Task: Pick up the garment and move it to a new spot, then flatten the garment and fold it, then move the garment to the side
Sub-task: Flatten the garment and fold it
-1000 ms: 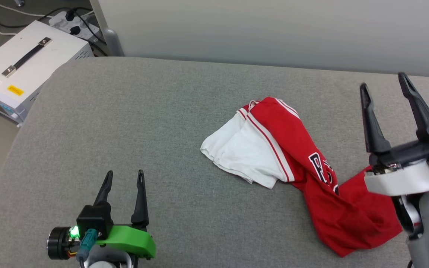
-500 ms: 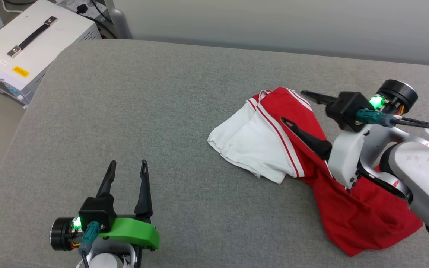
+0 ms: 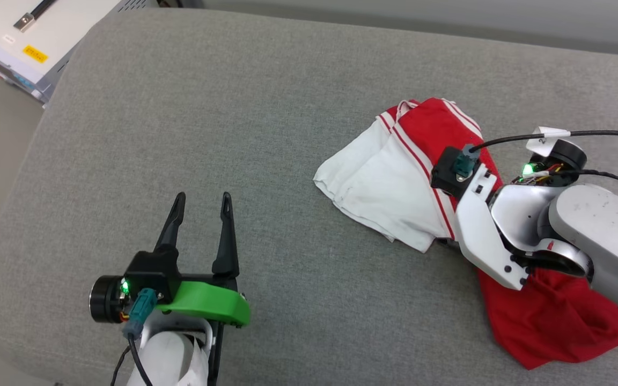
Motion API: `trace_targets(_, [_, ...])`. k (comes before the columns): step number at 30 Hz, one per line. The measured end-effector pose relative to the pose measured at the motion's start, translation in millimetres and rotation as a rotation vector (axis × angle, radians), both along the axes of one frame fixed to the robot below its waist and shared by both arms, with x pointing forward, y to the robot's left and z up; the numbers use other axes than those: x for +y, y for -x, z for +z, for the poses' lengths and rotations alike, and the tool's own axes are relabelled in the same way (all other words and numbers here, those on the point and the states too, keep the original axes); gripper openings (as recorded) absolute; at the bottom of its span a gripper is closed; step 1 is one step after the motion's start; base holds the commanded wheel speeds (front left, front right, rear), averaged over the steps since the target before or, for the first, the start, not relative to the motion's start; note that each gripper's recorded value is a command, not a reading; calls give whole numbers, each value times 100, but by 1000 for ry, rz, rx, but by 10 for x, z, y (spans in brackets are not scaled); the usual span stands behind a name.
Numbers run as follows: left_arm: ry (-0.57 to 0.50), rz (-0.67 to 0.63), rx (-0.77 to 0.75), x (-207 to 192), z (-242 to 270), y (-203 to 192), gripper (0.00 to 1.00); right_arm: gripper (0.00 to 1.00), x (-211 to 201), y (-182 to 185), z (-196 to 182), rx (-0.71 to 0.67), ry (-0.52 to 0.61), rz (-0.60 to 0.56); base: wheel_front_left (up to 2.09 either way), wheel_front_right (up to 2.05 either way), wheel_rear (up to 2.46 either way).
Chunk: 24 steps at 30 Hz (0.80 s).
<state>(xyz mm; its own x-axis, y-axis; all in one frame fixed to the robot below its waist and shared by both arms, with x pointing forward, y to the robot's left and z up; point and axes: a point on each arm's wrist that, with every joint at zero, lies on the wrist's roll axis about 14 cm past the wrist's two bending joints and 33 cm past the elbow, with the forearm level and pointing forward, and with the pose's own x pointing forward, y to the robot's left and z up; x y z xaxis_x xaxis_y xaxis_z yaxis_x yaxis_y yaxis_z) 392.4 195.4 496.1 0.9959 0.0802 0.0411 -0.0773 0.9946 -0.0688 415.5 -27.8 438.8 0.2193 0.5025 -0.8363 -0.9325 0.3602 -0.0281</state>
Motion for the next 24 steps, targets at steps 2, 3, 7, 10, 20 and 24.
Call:
trace_targets(2, [0,1,6,0,-24,-48,100,100,48,0,-134,40,12,5,0,0,0])
trace_targets(3, [3,7,14,8,-53,-84,100,100,96,-12,-245,66,16,10,0,0,0])
trace_targets(7, [1,25,36,54,-133,-129,100,100,102,51,-549,113,93,42,0,0,0])
trace_targets(10, [-1,41,57,101,-200,-132,100,100,74,71,-689,143,135,48,0,0,0])
trace_targets(20, [-4,65,74,168,-243,-93,100,0,185,67,-633,81,67,71,0,0,0])
trace_targets(24, [-4,63,52,161,-163,-74,100,0,284,114,-470,50,-31,65,0,0,0])
